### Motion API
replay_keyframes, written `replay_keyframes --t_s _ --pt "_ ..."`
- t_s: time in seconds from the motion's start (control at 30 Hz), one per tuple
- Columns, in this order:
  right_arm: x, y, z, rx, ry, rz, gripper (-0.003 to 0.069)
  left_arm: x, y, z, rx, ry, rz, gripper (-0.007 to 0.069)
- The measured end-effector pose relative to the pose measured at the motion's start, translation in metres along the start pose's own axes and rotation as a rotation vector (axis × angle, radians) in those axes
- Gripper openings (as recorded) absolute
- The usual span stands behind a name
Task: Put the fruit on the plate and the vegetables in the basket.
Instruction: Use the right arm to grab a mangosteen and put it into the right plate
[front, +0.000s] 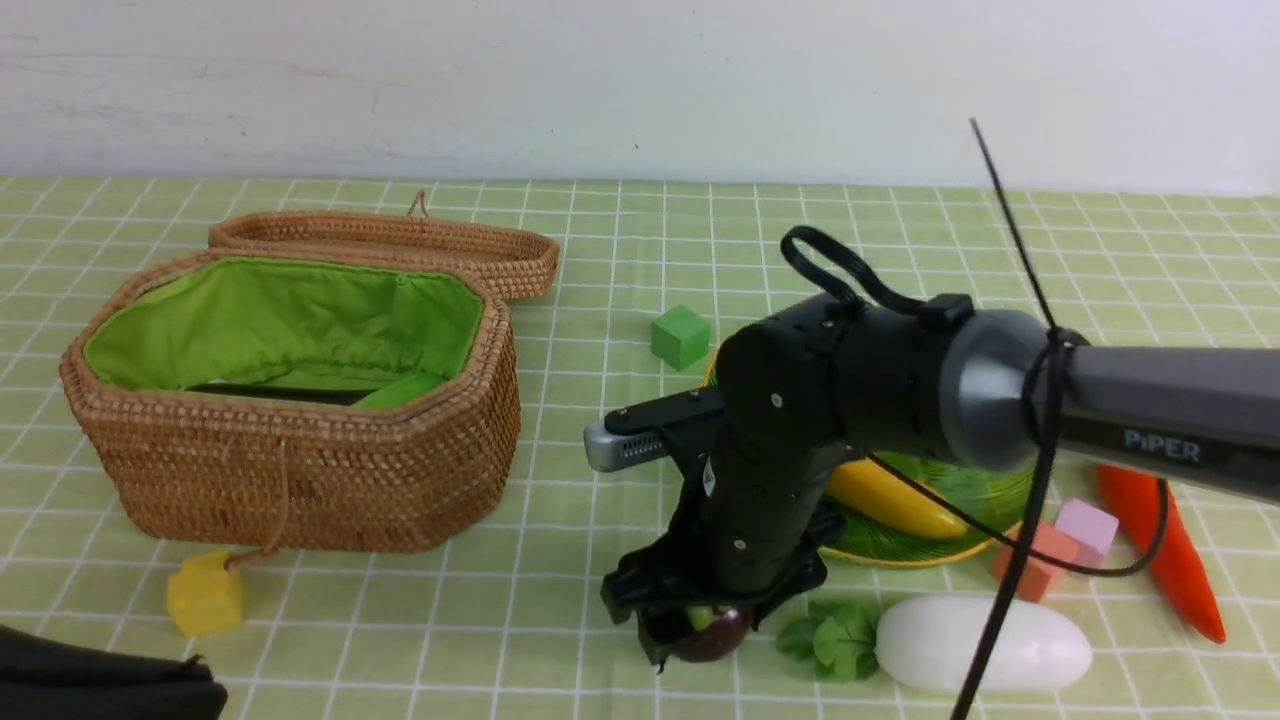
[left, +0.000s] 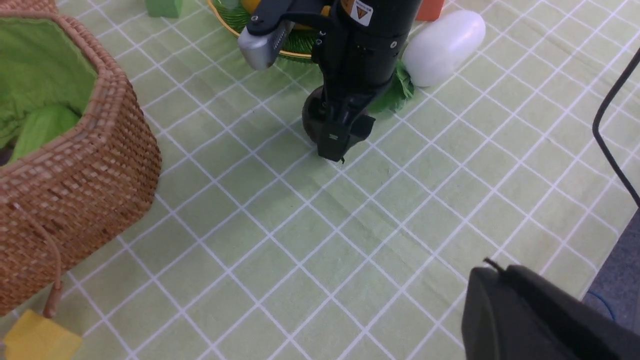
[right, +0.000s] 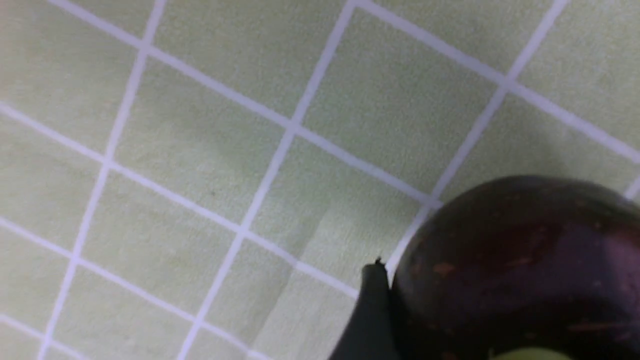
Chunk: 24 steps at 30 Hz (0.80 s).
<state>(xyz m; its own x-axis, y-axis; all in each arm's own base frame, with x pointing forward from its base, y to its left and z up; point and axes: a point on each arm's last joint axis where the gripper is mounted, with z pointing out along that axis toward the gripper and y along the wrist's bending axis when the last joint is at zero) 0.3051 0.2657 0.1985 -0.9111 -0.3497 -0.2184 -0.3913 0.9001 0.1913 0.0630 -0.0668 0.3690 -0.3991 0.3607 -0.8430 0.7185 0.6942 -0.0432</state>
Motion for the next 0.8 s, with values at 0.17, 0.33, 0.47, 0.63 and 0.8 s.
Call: replay_keyframes --t_s 0.17,0.33,0.47,0.63,0.8 --pt "-0.005 -0.003 -0.050 0.003 -0.115 -0.023 0.0576 -0.010 0.001 -0.001 -0.006 -0.108 0.003 -0.0013" --pt "-0.013 -0.035 -0.082 0.033 -0.211 0.037 0.0576 -0.023 0.001 -0.003 -0.014 -0.258 0.003 -0.0013" --pt "-0.029 -0.077 -0.089 0.060 -0.314 0.134 0.0576 -0.031 0.002 -0.006 -0.019 -0.351 0.002 -0.0013" --pt "-0.050 -0.108 -0.084 0.058 -0.482 0.206 0.0576 -0.034 0.002 -0.007 -0.021 -0.388 0.002 -0.0013" --pt "-0.062 -0.123 -0.062 0.068 -0.517 0.231 0.0576 -0.034 0.002 -0.007 -0.020 -0.383 0.002 -0.0011"
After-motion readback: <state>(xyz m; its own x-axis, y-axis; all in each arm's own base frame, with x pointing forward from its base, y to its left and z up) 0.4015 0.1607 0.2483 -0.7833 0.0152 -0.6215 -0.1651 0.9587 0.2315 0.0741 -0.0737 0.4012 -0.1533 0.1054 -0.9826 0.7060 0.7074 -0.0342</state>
